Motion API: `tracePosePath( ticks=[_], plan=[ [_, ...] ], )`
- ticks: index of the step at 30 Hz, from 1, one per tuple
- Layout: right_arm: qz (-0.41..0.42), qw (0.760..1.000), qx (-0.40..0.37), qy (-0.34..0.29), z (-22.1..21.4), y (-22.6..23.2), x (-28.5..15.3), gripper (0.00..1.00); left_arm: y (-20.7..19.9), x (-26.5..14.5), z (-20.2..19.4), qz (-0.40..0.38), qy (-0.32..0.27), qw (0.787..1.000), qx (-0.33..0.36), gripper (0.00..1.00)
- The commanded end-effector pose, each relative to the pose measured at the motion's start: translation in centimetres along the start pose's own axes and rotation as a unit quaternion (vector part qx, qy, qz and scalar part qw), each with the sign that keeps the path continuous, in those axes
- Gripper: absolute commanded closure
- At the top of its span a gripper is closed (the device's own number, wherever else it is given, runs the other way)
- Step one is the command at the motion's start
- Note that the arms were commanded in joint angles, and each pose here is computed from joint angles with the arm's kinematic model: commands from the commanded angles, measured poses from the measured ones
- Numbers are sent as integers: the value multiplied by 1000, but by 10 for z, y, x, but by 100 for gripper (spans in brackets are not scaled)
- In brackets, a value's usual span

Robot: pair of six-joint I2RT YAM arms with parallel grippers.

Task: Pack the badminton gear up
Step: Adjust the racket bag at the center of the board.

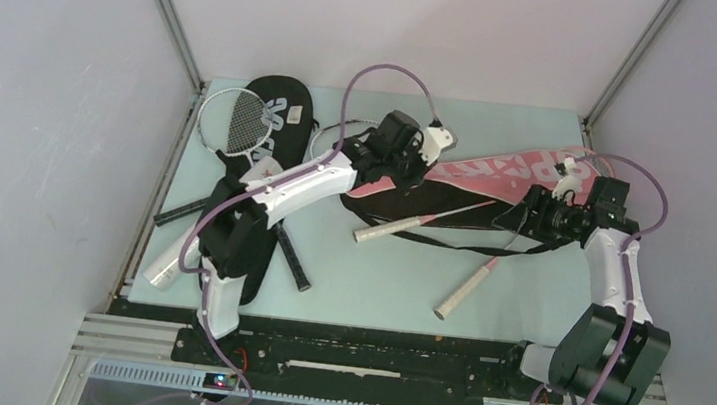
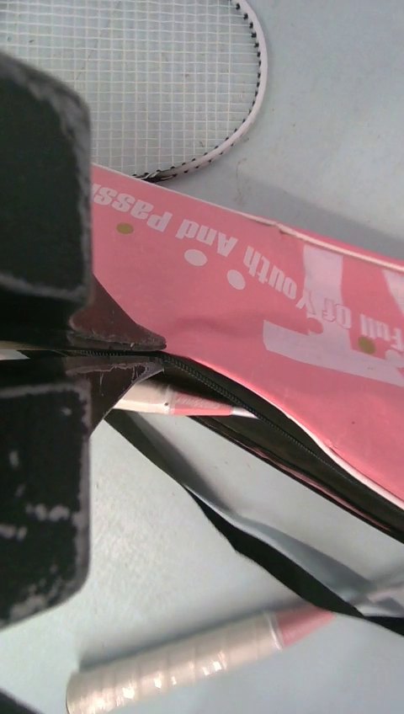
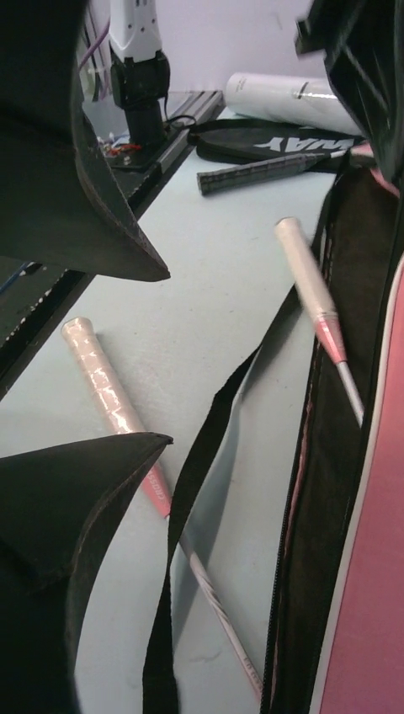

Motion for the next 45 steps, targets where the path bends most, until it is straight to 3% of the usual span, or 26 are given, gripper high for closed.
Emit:
tracePosePath(
  ticks=[1, 19, 27, 34, 36, 39, 45],
  plan=[
    [26, 999, 36, -12, 14, -2, 13, 24, -12, -38, 25, -19, -53, 996, -71, 100],
    [90, 972, 217, -6, 20, -40, 90, 15, -27, -42, -6, -47, -58, 988, -132, 100],
    [96, 967, 233, -40, 32, -42, 114, 20, -45, -42, -26, -76, -61, 984, -151, 100],
    [111, 962, 245, -47, 37, -35, 127, 29, -50, -38, -35, -85, -56, 982, -161, 100],
    [116, 961, 244, -48, 39, -30, 130, 33, -52, -37, -37, -85, -55, 982, -158, 100],
    [127, 960, 245, -50, 42, -25, 133, 48, -56, -33, -40, -90, -50, 983, -153, 100],
    [124, 958, 251, -64, 50, -24, 130, 100, -59, -27, -49, -95, -41, 986, -129, 100]
  ],
)
Point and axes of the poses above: each gripper's point midway between its finger pads, its own x axis out along the fingers, its own y axis along the line the jaws close on, z = x × y, the point moved 7 cm from there along -x, back along the fingers, and after that the axes turned 10 degrees about -x, right-handed, at the moved point
